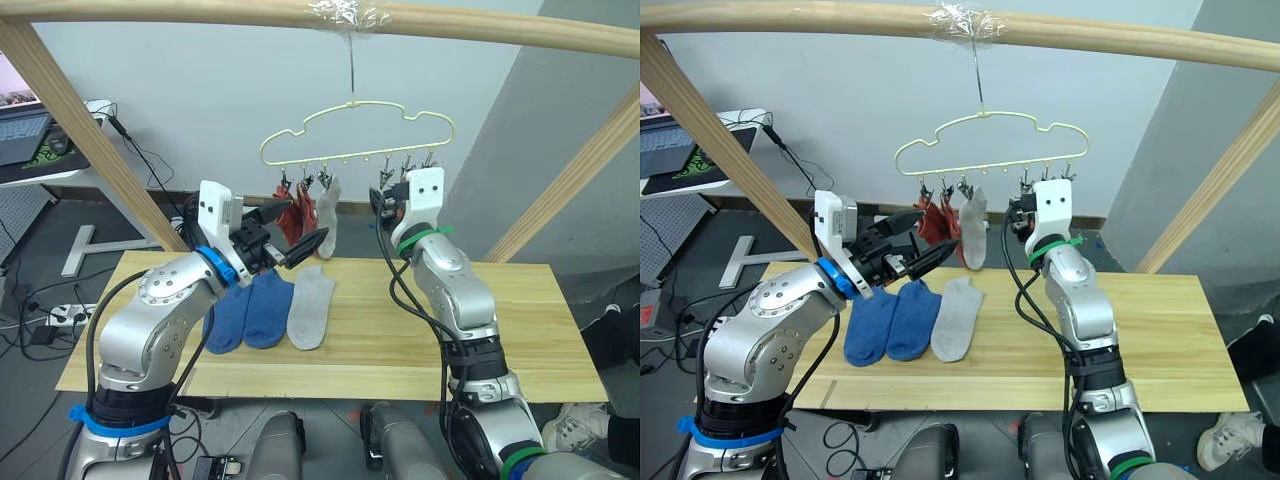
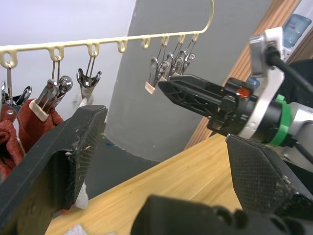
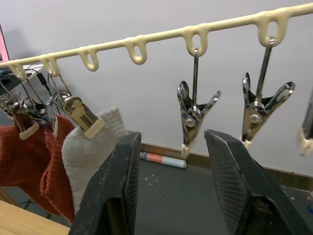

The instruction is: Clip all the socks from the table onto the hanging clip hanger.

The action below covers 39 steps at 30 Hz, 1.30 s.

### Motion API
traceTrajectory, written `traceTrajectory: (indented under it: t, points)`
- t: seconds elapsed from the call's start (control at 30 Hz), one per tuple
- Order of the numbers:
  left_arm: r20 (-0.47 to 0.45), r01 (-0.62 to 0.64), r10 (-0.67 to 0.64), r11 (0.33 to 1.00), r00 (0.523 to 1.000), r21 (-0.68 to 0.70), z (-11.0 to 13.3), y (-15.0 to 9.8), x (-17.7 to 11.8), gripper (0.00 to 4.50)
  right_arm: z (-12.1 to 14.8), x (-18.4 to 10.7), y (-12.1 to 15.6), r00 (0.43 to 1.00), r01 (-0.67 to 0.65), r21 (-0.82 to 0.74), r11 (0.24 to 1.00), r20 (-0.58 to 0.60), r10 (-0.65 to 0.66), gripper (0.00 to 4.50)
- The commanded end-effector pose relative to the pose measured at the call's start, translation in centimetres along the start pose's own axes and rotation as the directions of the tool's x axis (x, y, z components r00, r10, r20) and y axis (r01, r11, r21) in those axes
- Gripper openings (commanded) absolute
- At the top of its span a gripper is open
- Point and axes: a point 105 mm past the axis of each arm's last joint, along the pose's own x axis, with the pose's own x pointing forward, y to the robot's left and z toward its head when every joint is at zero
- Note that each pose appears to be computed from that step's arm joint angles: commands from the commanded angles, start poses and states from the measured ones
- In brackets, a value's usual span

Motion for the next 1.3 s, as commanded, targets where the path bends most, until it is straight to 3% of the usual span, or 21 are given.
traceTrajectory:
  t: [0.03, 0.53, 1.3]
  points:
    - [0.057, 0.015, -0.018, 0.999, 0.998, 0.047, 1.7, -0.5, 0.1, 4.50, 1.7, 0.6, -0.4, 0.998, 0.011, 0.008, 1.000, 0.063, -0.011, 2.13]
    - [0.093, 0.069, -0.077, 0.994, 0.993, 0.084, 3.4, -1.0, 1.2, 4.50, 3.1, 3.1, 1.2, 0.994, -0.011, 0.042, 0.999, 0.109, 0.006, 2.13]
    - [0.138, 0.056, -0.064, 0.996, 0.988, 0.064, 4.5, -0.8, 1.8, 4.50, 3.3, 3.5, -0.1, 0.993, 0.010, 0.058, 0.998, 0.119, -0.016, 2.13]
